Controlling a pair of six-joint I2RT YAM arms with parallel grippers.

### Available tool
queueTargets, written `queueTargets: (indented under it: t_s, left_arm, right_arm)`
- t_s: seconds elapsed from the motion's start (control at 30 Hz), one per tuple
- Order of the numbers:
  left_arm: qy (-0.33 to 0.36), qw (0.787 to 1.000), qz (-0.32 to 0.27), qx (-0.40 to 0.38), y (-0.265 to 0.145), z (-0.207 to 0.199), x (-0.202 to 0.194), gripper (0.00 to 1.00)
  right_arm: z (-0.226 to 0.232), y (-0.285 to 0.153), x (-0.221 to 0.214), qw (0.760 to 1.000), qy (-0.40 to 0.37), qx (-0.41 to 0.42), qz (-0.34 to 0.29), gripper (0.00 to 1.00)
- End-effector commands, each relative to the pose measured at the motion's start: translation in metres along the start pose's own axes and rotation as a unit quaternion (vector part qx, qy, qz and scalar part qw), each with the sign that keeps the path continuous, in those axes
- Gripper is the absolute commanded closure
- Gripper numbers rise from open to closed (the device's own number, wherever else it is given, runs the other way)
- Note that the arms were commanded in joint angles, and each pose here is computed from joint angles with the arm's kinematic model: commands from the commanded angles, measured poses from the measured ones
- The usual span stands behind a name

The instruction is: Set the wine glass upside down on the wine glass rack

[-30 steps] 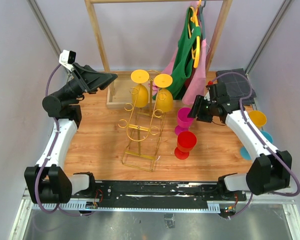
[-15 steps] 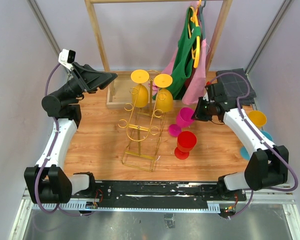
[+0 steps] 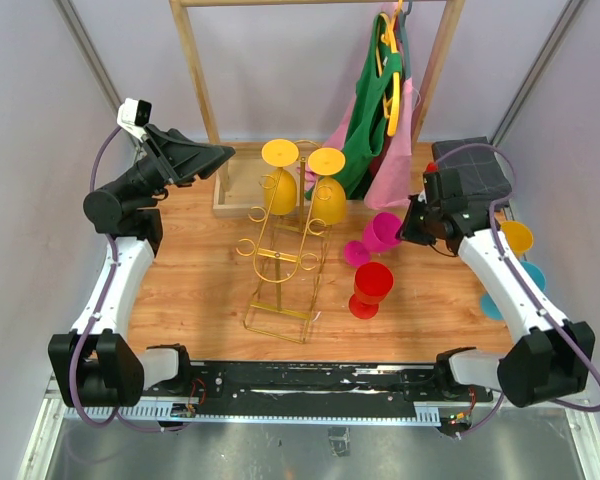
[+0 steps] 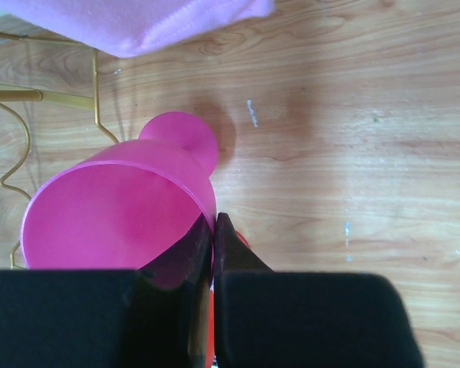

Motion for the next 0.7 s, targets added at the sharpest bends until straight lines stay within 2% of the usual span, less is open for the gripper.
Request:
queueTargets:
  t_s: [0.0,0.4,0.67]
  left_arm:
    - [0.027,1.000,0.005,-0.011,0.000,-0.008,0.001,0.41]
    - [0.027,0.999,0.000,-0.018,-0.001,-0.007,0.001,0.41]
    - [0.030,0.999,-0.001,-0.016,-0.001,-0.008,0.000,0.41]
  right_arm:
    - [-0.012,-0.032,0.002,0.998,0.011,-0.057,-0.038,0.99]
    - [-0.024,-0.112,0.019,0.975,0.006,-0.131,-0.177,0.99]
    - [-0.020,-0.184,0.052,0.933,0.009,-0.159,-0.322,0.99]
Point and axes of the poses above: each gripper's point midway between its finger pads, its own y axis out along the fingers, its own z axis along the line the jaws close on, x = y × z, the point moved 9 cm from there along -y, back along the fingers, and after that the axes turned 5 degrees about y, right-handed, at the moved point
